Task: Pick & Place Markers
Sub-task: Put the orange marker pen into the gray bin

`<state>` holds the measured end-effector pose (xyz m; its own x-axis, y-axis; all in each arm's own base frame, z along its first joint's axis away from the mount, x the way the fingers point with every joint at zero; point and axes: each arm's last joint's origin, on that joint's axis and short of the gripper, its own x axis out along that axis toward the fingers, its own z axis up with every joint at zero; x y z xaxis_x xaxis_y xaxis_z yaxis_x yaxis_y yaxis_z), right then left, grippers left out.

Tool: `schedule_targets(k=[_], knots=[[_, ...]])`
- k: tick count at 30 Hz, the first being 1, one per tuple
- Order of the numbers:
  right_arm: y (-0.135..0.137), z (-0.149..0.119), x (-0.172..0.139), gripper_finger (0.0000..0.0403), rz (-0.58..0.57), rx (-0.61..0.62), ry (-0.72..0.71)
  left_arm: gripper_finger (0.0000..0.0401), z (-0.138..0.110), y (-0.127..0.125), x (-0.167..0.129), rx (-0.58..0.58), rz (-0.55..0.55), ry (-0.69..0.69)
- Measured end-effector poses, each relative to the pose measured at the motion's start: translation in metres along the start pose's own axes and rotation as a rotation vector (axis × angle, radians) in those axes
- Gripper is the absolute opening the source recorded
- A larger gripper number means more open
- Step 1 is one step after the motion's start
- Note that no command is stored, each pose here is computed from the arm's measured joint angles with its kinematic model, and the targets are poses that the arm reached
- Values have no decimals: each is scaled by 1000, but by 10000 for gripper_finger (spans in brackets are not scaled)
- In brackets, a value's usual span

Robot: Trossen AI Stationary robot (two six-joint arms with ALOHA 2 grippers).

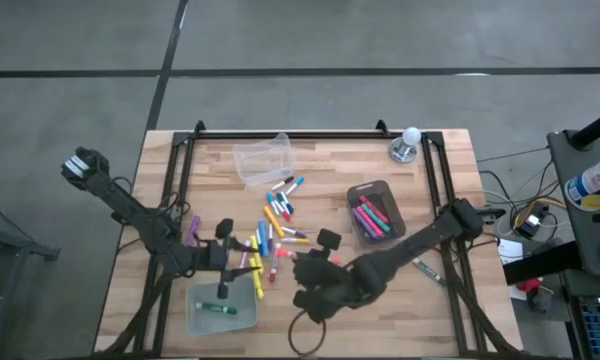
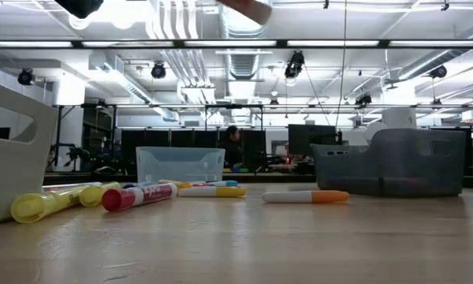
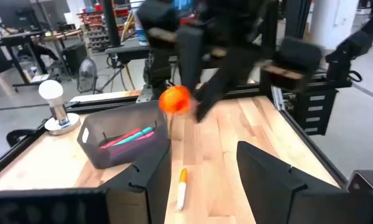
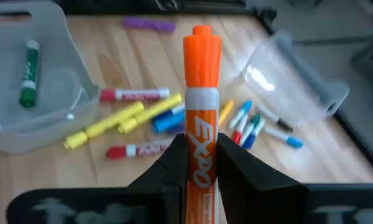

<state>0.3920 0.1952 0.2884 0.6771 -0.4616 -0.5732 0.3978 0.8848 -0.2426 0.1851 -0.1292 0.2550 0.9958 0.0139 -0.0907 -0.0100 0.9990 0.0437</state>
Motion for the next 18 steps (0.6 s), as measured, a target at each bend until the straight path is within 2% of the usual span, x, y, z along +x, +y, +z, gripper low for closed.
schedule_targets(k=[9, 18], knots=[[21, 12, -8, 50, 54, -53, -174, 177, -1, -2, 8, -23, 10, -26], [20, 14, 1, 50, 47, -69, -190, 177, -1, -11, 23, -28, -32, -137]])
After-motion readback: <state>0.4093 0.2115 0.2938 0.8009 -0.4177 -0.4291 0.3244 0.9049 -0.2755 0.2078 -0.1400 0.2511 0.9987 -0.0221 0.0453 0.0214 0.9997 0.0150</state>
